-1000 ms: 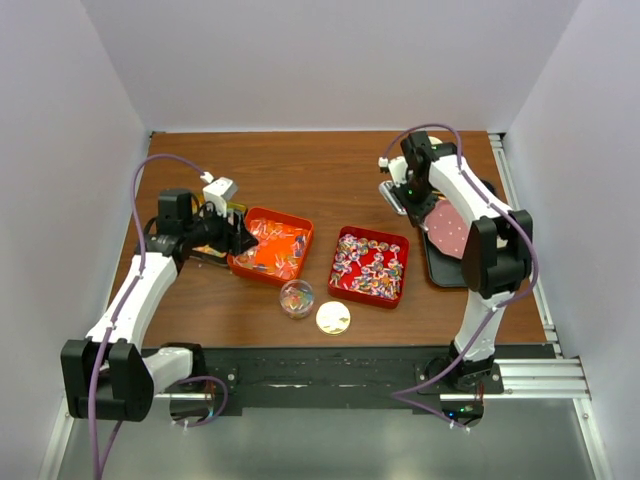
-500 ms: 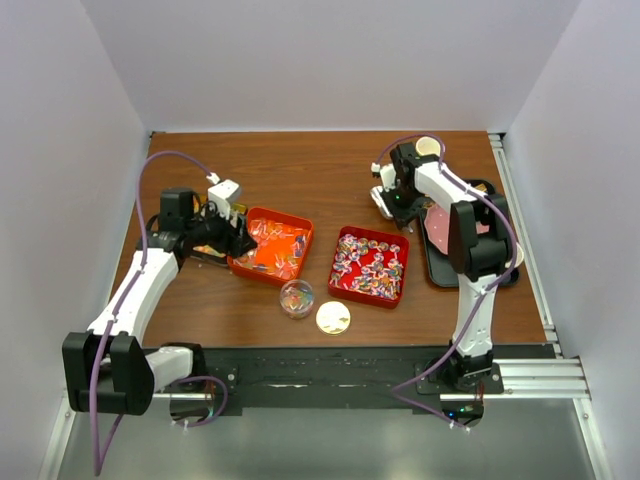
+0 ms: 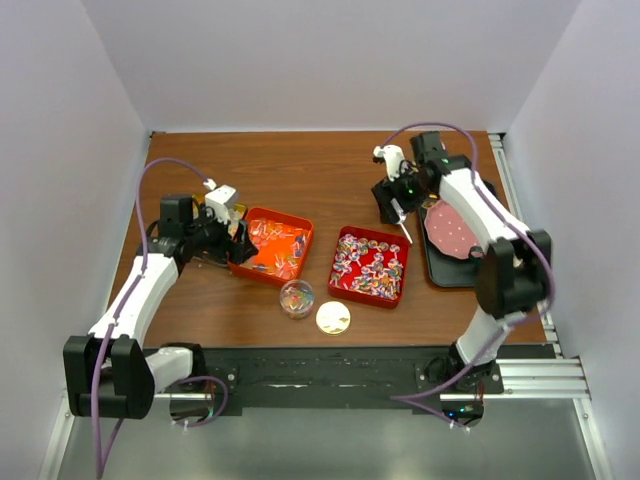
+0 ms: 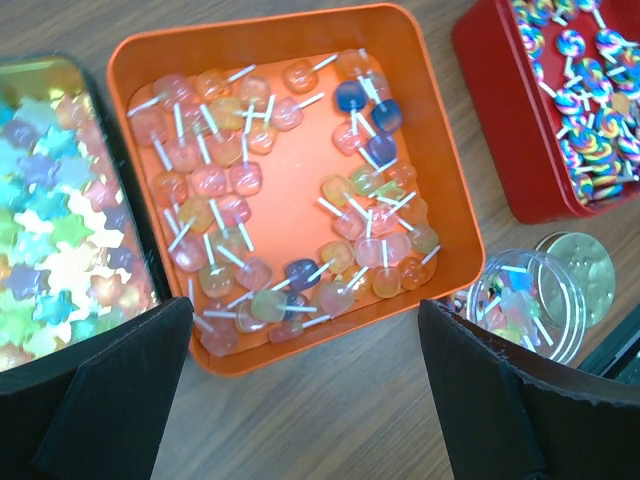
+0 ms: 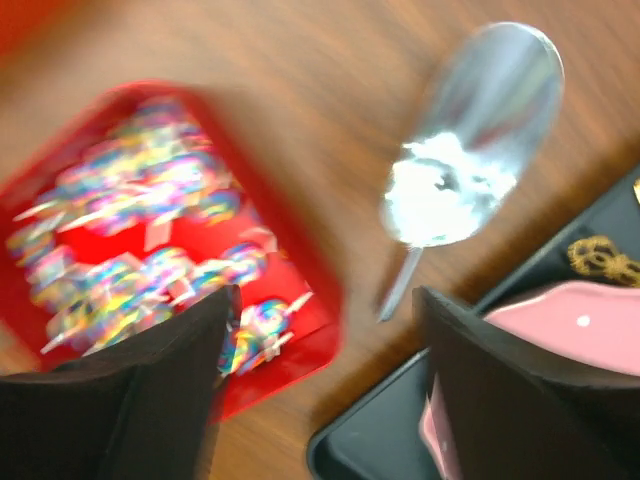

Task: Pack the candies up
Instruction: Place the spatula at the center of the board, then pick up the bottle lid at the center of the board.

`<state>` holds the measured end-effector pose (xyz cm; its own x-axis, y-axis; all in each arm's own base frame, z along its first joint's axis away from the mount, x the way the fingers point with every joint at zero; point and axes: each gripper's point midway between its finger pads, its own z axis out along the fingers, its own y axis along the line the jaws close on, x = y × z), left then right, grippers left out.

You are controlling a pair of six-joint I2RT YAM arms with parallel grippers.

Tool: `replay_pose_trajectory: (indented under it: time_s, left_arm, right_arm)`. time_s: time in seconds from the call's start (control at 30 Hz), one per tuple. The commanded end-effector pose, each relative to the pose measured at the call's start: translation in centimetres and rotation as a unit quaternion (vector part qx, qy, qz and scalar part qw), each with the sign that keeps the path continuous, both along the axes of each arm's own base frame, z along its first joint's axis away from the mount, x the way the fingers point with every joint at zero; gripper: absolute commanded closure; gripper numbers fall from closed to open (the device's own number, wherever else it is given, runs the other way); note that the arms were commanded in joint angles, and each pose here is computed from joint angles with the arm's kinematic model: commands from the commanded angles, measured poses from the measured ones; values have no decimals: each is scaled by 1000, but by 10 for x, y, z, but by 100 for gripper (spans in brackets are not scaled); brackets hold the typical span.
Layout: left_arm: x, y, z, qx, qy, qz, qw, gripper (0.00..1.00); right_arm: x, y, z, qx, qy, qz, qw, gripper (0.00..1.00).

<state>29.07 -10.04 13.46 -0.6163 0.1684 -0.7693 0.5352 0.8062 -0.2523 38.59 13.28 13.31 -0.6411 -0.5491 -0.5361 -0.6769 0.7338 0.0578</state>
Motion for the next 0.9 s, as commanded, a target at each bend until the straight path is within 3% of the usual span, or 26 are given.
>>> replay_pose_trajectory:
  time_s: [0.0, 0.1, 0.23, 0.4, 0.5, 0.6, 0.67, 0.87]
  left_arm:
    - [6, 13, 9, -4, -18, 48, 999, 0]
    - [5, 20, 17, -9, -31, 52, 998, 0]
    - [-1, 17, 24, -20, -58, 39, 997, 0]
    - [-10, 10, 32, -33, -77, 17, 996, 0]
    - [-7, 13, 36, -44, -69, 51, 995, 1]
    - [-2, 24, 46, -81, -68, 132, 986, 0]
    - [-1, 31, 55, -116, -75, 172, 975, 0]
    - [-6, 38, 67, -163, -96, 194, 962, 0]
  right_arm:
    - [-57, 51, 52, 125, -117, 209, 963, 1]
    - [-90, 76, 47, 105, -129, 284, 944, 1]
    - [-141, 109, 44, 88, -127, 408, 900, 1]
    - [-208, 133, 20, 52, -122, 563, 816, 1]
    - [-234, 142, 5, 29, -119, 613, 781, 1]
    - [-245, 145, -11, 2, -119, 636, 762, 1]
    - [-243, 151, -17, -6, -131, 625, 770, 1]
    - [-248, 153, -51, -25, -115, 631, 767, 1]
